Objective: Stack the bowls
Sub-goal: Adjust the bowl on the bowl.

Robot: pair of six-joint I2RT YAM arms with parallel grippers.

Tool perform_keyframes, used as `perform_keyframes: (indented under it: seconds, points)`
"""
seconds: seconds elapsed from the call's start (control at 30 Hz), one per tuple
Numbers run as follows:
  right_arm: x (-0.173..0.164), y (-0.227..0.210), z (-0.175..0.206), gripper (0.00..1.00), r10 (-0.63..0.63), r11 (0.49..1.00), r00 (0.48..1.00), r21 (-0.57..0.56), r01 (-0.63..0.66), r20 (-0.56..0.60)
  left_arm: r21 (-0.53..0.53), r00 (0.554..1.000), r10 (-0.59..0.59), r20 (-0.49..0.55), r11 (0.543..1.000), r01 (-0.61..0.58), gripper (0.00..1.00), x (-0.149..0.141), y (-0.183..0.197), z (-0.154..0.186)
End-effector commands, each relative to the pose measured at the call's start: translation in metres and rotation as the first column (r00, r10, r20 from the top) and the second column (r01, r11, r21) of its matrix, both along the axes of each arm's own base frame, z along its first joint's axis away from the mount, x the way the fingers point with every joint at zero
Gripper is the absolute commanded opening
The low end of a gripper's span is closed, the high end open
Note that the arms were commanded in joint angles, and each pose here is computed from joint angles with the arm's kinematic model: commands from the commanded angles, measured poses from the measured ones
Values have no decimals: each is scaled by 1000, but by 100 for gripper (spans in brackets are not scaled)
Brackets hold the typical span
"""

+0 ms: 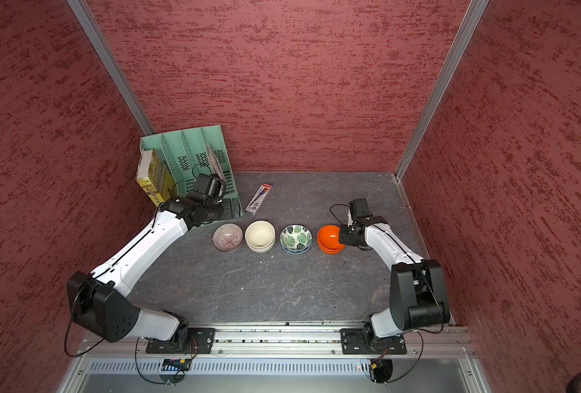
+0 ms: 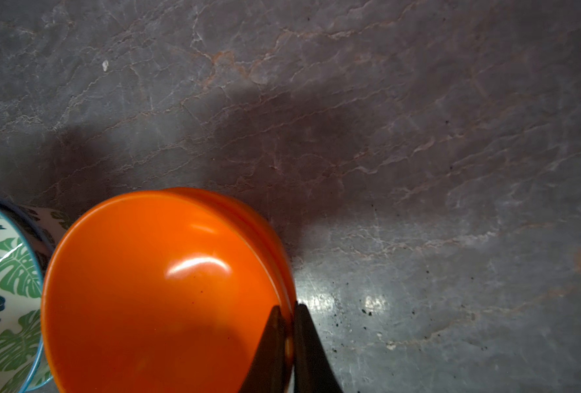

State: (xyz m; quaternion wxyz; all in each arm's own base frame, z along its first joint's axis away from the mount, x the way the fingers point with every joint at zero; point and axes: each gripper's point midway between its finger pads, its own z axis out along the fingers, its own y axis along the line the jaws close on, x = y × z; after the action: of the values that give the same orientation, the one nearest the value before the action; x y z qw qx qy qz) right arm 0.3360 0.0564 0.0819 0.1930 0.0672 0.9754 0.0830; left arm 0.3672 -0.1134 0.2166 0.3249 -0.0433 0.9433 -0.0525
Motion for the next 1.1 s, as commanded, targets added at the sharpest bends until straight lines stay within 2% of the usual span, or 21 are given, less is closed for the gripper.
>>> perform_keyframes:
  seconds: [0.0,0.17,0.27,0.57,0.63,0.67,0.7,0.73,0.9,1.07]
  points:
    - [11,-1,9,10,-1,1000,999,-20,2,35,0,1000,-12,12,1000,12,100,3,0,3]
    - [11,-2,10,20,-10,1000,999,-25,11,40,-1,1000,-10,12,1000,10,100,3,1,3]
    - [12,-4,14,30,-21,999,998,-34,23,51,-1,1000,-9,15,1000,9,100,3,1,4]
    - [16,-3,51,42,-25,1000,988,-16,27,152,4,1000,-6,13,1000,6,100,4,4,4]
    - [16,2,62,51,-11,1000,981,10,9,195,8,1000,-6,4,1000,6,100,5,5,1]
    - [17,4,65,60,-7,1000,977,19,3,213,11,1000,-4,1,1000,4,100,6,7,-1]
    - [18,6,68,87,-2,1000,973,29,-4,230,13,1000,-4,2,1000,4,100,7,8,-2]
    - [19,8,71,97,1,999,970,37,-10,242,14,1000,0,3,1000,0,100,8,10,-3]
    - [28,8,82,99,1,999,954,34,-11,299,-1,998,22,61,1000,-22,100,18,23,1]
    - [41,-12,108,99,-41,998,885,-31,63,464,12,980,120,159,992,-124,100,27,58,-1]
